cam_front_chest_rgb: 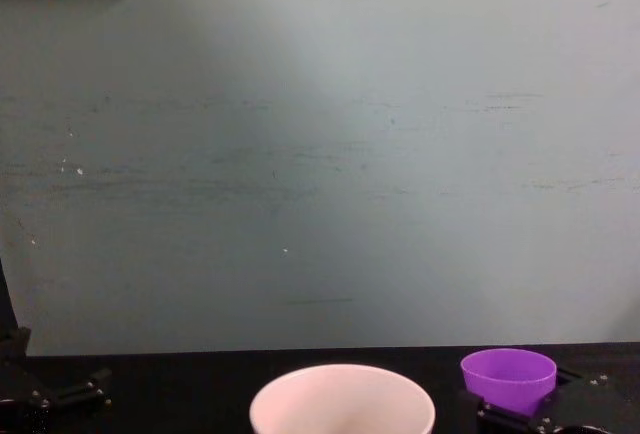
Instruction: Pick up the cup and pour the mung beans from the cup into the bowl.
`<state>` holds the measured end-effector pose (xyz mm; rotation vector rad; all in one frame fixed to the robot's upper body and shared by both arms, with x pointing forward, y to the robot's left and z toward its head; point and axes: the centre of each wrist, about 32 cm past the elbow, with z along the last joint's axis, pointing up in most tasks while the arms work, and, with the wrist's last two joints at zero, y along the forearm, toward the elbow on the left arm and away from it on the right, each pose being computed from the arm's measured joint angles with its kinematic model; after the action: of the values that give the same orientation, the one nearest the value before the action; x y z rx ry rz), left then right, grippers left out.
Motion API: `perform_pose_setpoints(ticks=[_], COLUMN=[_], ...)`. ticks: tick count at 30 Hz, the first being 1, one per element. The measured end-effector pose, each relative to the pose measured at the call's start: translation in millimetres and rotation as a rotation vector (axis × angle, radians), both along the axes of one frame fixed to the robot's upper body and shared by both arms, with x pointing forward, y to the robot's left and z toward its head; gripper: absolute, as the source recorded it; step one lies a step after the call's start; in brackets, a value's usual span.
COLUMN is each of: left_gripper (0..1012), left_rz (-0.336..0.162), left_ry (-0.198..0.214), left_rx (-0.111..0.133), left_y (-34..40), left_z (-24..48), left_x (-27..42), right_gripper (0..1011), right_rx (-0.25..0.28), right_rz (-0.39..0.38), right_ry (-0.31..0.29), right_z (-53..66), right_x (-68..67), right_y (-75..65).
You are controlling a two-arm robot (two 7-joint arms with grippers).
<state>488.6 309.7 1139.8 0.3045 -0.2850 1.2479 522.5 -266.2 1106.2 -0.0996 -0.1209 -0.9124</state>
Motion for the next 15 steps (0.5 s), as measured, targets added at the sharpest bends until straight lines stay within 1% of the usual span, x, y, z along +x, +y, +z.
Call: perform_pose_setpoints(ticks=[4, 5, 6, 7, 10, 13, 14, 15], left_gripper=[1000, 1000, 1000, 1000, 1000, 1000, 1000, 1000], left_rz=[0.0, 0.0, 0.0, 0.0, 0.0, 0.0, 0.0, 0.0], left_ry=[0.0, 0.0, 0.0, 0.0, 0.0, 0.0, 0.0, 0.0], left_rx=[0.0, 0.0, 0.0, 0.0, 0.0, 0.0, 0.0, 0.0], left_y=[0.0, 0.0, 0.0, 0.0, 0.0, 0.0, 0.0, 0.0], left_z=[0.0, 0.0, 0.0, 0.0, 0.0, 0.0, 0.0, 0.0], left_x=[0.0, 0.0, 0.0, 0.0, 0.0, 0.0, 0.0, 0.0], right_gripper=[739, 768, 775, 824, 890, 958, 997, 1002], right_rx=[-0.008, -0.009, -0.01, -0.009, -0.004, 0.005, 0.009, 0.011], right_rz=[-0.001, -0.005, -0.006, -0.009, -0.02, -0.029, -0.031, -0.031], right_ry=[-0.001, -0.003, -0.003, -0.004, -0.007, -0.013, -0.017, -0.019], right_z=[-0.5, -0.6, -0.8, -1.0, -1.5, -0.2, 1.1, 1.6], right_x=[-0.8, -1.4, -1.8, -2.3, -3.7, -4.8, -5.3, -5.6], right_y=[-1.2, -1.6, -1.6, -1.6, -1.7, -1.2, -0.6, -0.4])
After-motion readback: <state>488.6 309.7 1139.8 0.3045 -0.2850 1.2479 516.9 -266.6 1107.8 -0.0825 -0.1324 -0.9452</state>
